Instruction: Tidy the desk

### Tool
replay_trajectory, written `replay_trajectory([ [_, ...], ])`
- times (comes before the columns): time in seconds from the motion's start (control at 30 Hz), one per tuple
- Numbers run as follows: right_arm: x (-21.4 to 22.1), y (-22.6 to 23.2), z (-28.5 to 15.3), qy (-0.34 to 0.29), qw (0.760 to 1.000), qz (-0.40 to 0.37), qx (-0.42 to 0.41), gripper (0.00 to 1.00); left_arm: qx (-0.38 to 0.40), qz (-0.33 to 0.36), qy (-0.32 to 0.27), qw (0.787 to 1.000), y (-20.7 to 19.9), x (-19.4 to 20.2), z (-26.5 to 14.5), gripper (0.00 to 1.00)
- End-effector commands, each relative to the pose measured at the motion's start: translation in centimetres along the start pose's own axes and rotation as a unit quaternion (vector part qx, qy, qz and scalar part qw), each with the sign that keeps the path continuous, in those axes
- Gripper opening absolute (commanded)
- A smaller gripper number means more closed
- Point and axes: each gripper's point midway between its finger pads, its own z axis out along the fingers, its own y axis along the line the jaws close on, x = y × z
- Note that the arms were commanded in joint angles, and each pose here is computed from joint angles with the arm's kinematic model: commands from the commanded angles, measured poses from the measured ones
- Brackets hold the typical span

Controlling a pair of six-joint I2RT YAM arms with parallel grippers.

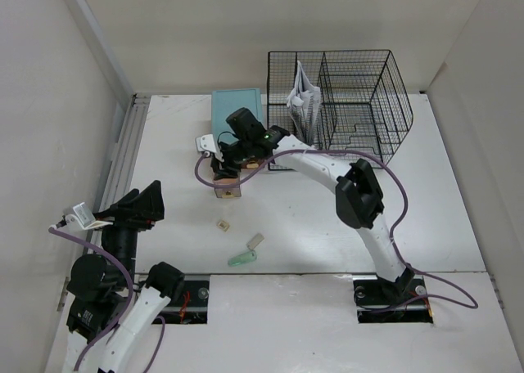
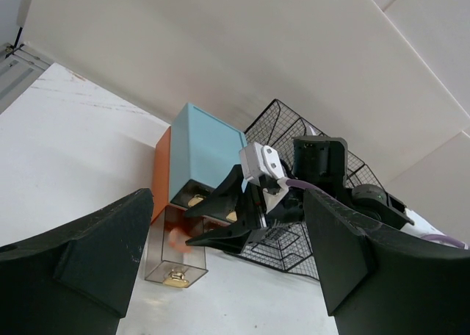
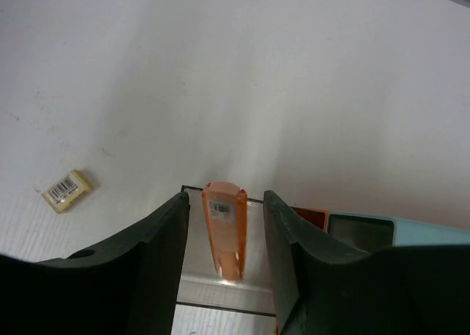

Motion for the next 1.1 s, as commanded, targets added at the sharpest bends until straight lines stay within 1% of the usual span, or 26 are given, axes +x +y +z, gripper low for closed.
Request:
replay_trajectory([
  [0.0,-0.9,-1.3,-0.5,-0.012,1.000,-0.015,0.023,0.51,0.005,-0.007,-0.009,1.000,-0.2,-0.5,0.0,0.81],
  [0.17,-2.4,-1.6,-1.6,-0.022,0.999,-0.026,0.032,0.52,0.007,-0.009,-0.012,1.000,-0.2,-0.6,-0.2,0.81],
  [0.2,-2.4,-1.3,-1.9,-0.019,0.999,-0.023,0.030,0.49,0.007,-0.009,-0.012,1.000,-0.2,-0.6,-0.2,0.81],
  [0.23,-3.4,-1.2,-2.7,-0.025,0.999,-0.029,0.035,0.43,0.007,-0.009,-0.012,1.000,-0.2,-0.6,-0.2,0.81],
  [0.27,-3.8,-0.7,-3.3,-0.027,0.999,-0.028,0.029,0.34,0.007,-0.009,-0.012,1.000,-0.2,-0.6,-0.2,0.81],
  [0.3,-4.1,0.3,-3.8,-0.029,0.999,-0.021,0.015,0.19,0.007,-0.009,-0.012,1.000,-0.2,-0.6,-0.2,0.81],
  [0.33,-4.9,2.1,-4.7,-0.034,0.998,-0.051,-0.008,0.14,0.007,-0.009,-0.012,1.000,-0.2,-0.6,-0.2,0.81],
  [0.37,-5.7,4.5,-4.7,-0.043,0.995,-0.073,-0.046,0.13,0.007,-0.009,-0.012,1.000,-0.2,-0.6,-0.2,0.81],
  [0.4,-4.4,7.6,-5.2,-0.015,0.993,-0.067,-0.094,0.12,0.007,-0.009,-0.012,1.000,-0.2,-0.6,-0.2,0.81],
  [0.43,-3.3,9.7,-5.2,-0.002,0.986,-0.108,-0.128,0.12,0.007,-0.009,-0.012,1.000,-0.2,-0.6,-0.2,0.81],
  [0.47,-3.1,12.1,-5.1,0.023,0.981,-0.123,-0.148,0.15,0.011,-0.009,-0.010,1.000,-0.4,-0.6,-0.2,0.81],
  [0.5,-2.2,13.8,-4.9,0.046,0.978,-0.125,-0.162,0.18,0.011,-0.009,-0.010,1.000,-0.4,-0.6,-0.2,0.81],
  [0.53,-1.3,15.3,-4.6,0.064,0.975,-0.128,-0.173,0.24,0.011,-0.009,-0.010,1.000,-0.4,-0.6,-0.2,0.81],
  [0.57,1.2,18.1,-4.5,0.090,0.969,-0.120,-0.195,0.26,0.013,-0.011,-0.013,1.000,-0.4,-0.7,-0.3,0.81],
  [0.6,2.6,19.1,-4.2,0.117,0.966,-0.127,-0.194,0.27,0.013,-0.011,-0.013,1.000,-0.4,-0.7,-0.3,0.81],
  [0.63,2.4,20.5,-2.7,0.116,0.965,-0.142,-0.189,0.27,0.013,-0.011,-0.013,1.000,-0.4,-0.7,-0.3,0.81],
  [0.67,4.7,22.6,-2.4,0.142,0.962,-0.115,-0.202,0.29,0.015,-0.013,-0.017,1.000,-0.4,-0.9,-0.5,0.81],
  [0.7,5.0,23.0,-2.1,0.153,0.963,-0.113,-0.192,0.29,0.019,-0.013,-0.014,1.000,-0.5,-0.8,-0.5,0.81],
  [0.73,5.0,24.0,-1.6,0.151,0.963,-0.109,-0.195,0.29,0.021,-0.016,-0.018,1.000,-0.6,-1.0,-0.5,0.81],
  [0.8,5.3,24.1,-0.8,0.146,0.972,-0.069,-0.174,0.31,0.021,-0.016,-0.018,1.000,-0.6,-1.0,-0.5,0.81],
  [0.87,5.1,24.6,0.0,0.136,0.974,-0.057,-0.174,0.34,0.021,-0.016,-0.018,1.000,-0.6,-1.0,-0.5,0.81],
  [0.93,5.7,24.7,0.5,0.149,0.975,-0.038,-0.161,0.34,0.021,-0.016,-0.018,1.000,-0.6,-1.0,-0.5,0.81],
  [0.97,5.8,24.1,0.6,0.155,0.977,-0.037,-0.145,0.34,0.021,-0.016,-0.018,1.000,-0.6,-1.0,-0.5,0.81],
  [1.0,5.3,23.5,1.0,0.148,0.980,-0.036,-0.129,0.36,0.021,-0.016,-0.018,1.000,-0.6,-1.0,-0.5,0.81],
  [1.07,5.4,23.1,1.0,0.153,0.981,-0.028,-0.116,0.37,0.023,-0.018,-0.021,0.999,-0.6,-1.2,-0.7,0.81],
])
